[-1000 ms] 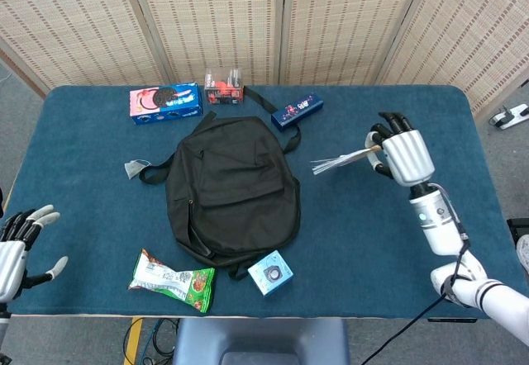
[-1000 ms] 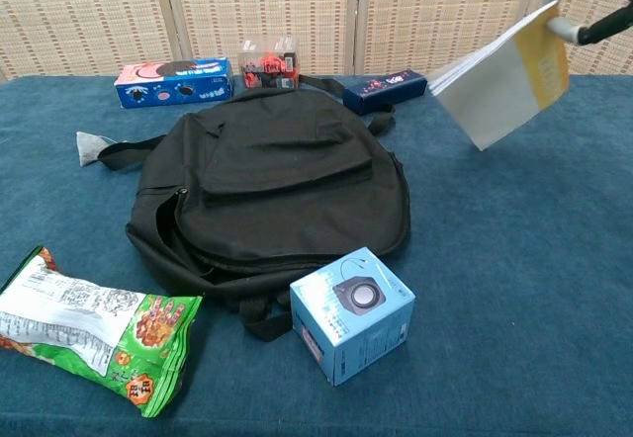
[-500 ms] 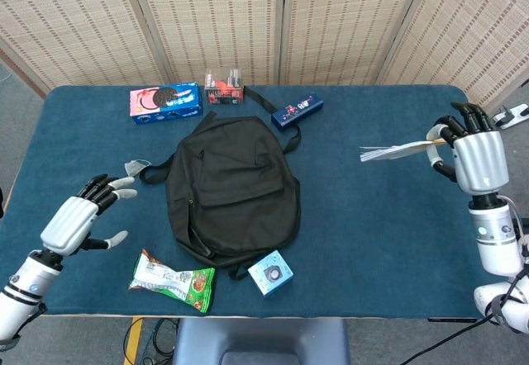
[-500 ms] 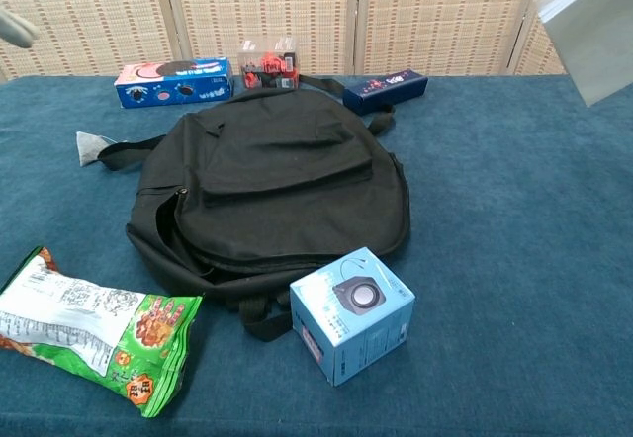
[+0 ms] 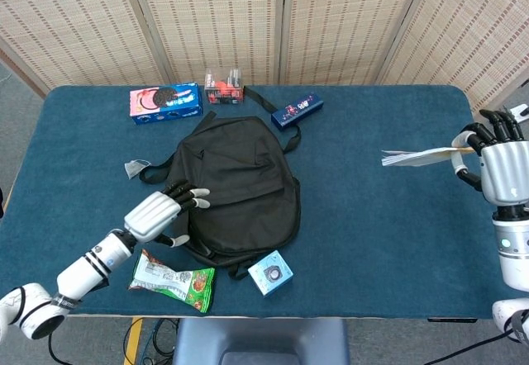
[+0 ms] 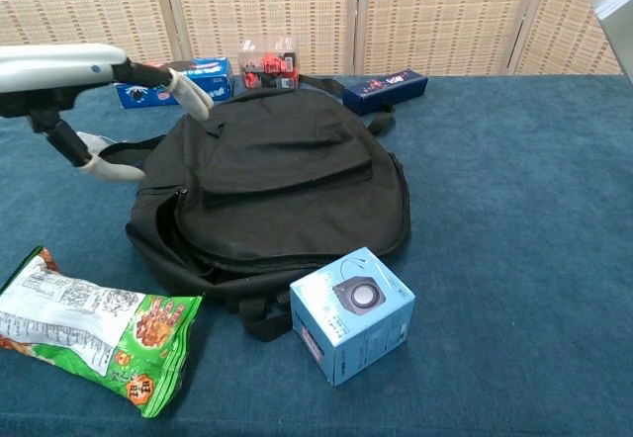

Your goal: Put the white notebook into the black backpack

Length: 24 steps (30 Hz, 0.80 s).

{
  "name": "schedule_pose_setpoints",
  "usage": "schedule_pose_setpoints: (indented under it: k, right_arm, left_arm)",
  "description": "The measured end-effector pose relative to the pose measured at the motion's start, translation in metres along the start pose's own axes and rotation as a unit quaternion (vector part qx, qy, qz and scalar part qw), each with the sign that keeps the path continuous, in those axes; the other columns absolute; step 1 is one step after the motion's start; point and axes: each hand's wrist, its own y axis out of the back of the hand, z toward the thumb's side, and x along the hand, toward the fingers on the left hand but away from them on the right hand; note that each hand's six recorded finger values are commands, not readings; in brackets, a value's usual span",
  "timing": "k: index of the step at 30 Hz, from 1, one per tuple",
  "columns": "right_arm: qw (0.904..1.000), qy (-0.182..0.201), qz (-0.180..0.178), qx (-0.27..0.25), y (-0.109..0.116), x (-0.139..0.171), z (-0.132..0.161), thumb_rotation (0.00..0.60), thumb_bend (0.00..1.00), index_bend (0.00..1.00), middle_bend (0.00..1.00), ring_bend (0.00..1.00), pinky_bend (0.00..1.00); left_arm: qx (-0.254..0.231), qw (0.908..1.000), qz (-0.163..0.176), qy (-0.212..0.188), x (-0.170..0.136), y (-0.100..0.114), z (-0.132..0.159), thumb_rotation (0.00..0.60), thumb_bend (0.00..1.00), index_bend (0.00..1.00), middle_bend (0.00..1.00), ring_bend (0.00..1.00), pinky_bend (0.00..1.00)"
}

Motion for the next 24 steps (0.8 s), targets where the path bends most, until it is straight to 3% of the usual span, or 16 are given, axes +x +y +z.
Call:
schedule_pose_setpoints:
  k: [15, 24]
  right_arm:
    - [0.9999, 0.004, 0.004, -0.01, -0.001, 0.008, 0.001, 0.6, 0.52, 0.71, 0.43, 0.18, 0.16]
    - [0.9998, 0.001, 0.005, -0.017, -0.001, 0.013, -0.003, 0.6, 0.52, 0.71, 0.43, 0.18, 0.16]
  left_arm:
    - [0.073, 0.9948, -0.072, 0.001, 0.047, -0.053, 0.013, 0.6, 0.27, 0.21, 0.13, 0.1, 0.03]
    - [0.078, 0.9925, -0.094, 0.006, 0.058, -0.073, 0.02, 0.6, 0.27, 0.19, 0.13, 0.1, 0.03]
